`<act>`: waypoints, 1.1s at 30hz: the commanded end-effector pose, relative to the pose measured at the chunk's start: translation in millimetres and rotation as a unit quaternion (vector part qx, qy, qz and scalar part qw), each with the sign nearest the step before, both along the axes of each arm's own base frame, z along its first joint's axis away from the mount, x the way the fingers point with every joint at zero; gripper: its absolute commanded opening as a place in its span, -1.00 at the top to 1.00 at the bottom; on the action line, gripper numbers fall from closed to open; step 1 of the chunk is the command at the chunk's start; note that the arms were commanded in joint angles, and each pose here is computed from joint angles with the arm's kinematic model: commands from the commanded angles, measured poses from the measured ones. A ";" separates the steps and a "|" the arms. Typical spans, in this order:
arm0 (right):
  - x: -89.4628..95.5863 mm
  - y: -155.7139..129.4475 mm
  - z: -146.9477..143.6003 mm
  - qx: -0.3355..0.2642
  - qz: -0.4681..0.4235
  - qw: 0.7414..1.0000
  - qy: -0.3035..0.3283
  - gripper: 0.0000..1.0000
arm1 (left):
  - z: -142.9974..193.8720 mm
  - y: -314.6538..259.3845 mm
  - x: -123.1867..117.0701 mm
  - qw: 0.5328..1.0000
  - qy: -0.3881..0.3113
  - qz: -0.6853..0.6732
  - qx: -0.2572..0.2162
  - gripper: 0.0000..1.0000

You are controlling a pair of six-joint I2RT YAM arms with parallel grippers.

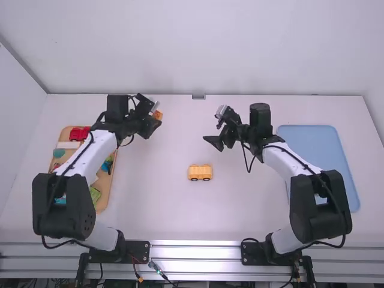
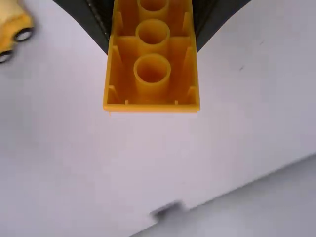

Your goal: Assemble lego blocks to make yellow taxi

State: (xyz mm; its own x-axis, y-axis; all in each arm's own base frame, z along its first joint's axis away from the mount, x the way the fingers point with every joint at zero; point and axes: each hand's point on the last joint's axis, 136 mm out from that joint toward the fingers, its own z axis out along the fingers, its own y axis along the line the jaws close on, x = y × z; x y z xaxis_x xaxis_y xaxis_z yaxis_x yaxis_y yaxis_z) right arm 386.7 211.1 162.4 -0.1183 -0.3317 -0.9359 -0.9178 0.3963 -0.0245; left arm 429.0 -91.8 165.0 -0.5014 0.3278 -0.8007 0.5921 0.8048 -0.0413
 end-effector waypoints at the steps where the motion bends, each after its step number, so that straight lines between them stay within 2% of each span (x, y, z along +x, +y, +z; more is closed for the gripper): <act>1: -23.8 4.5 18.0 0.060 0.072 0.995 0.015 -0.98 | 22.1 -37.3 -24.6 0.994 -0.034 -0.090 -0.051 0.43; 5: -35.4 13.0 24.6 0.108 0.140 0.984 0.008 -0.97 | 24.9 -68.2 -42.0 0.982 -0.048 -0.153 -0.102 0.46; 10: -40.4 20.4 33.2 0.161 0.194 0.967 0.031 -1.00 | 33.2 -97.2 -71.2 0.950 -0.087 -0.252 -0.163 0.51; 12: -49.5 21.1 38.6 0.177 0.237 0.955 0.028 -0.87 | 34.6 -104.1 -82.7 0.936 -0.105 -0.283 -0.184 0.51; 15: -50.1 22.8 40.5 0.183 0.247 0.951 0.041 -0.77 | 36.5 -106.6 -90.1 0.926 -0.115 -0.292 -0.208 0.51; 22: -61.4 39.7 42.6 0.184 0.270 0.944 0.052 -0.75 | 33.7 -118.5 -109.2 0.906 -0.160 -0.328 -0.214 0.53; 27: -78.4 47.5 46.5 0.182 0.314 0.931 0.039 -0.72 | 29.5 -126.0 -101.7 0.920 -0.143 -0.292 -0.218 0.58; 30: -79.4 50.4 48.2 0.182 0.314 0.931 0.043 -0.69 | 29.9 -128.5 -103.6 0.916 -0.146 -0.301 -0.221 0.60; 33: -79.3 49.7 48.9 0.183 0.313 0.931 0.048 -0.50 | 31.3 -129.3 -105.9 0.913 -0.148 -0.308 -0.223 0.60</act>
State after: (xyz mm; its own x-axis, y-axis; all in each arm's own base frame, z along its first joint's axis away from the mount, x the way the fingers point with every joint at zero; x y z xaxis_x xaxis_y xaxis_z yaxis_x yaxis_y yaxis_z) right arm 309.1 262.3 216.6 -0.0594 -0.0142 -0.9981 -0.9694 -0.2377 0.0611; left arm 325.9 -219.8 198.1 -0.0555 0.0887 -0.9945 0.9622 0.2709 -0.0295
